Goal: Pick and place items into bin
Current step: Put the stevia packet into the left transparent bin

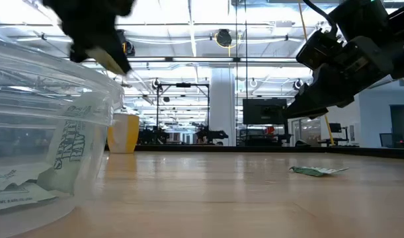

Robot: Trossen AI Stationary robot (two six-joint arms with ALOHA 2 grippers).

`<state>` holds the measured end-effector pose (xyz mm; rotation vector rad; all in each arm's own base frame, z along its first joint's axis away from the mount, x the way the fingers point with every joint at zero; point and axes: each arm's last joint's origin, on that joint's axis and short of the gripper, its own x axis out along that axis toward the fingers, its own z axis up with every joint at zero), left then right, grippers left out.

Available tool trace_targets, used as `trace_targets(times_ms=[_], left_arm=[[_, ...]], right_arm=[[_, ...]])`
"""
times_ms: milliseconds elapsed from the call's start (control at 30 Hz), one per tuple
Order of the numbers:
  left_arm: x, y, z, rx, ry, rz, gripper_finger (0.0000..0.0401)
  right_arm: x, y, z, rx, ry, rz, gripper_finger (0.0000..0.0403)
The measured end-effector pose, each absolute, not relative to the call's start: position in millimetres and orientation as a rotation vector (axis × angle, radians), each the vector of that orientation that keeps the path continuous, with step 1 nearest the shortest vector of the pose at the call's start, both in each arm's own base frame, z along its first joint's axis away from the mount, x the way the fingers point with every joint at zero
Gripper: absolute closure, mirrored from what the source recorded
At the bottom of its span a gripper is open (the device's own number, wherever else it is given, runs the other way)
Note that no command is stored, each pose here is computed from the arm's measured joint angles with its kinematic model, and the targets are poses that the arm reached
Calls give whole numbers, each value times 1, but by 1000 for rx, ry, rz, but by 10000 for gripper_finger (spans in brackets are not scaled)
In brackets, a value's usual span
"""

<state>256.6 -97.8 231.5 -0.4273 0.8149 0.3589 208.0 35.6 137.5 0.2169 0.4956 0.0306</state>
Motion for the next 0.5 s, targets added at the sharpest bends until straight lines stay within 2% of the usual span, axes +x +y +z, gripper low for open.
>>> trace_targets(times_ms=[300,500], left_arm=[[201,-176,229,-472,899,194,395],[163,-197,223,-580,1031,254,397]], right_arm=[[206,36,136,221,499,35,303],[199,35,129,271,486,25,303]])
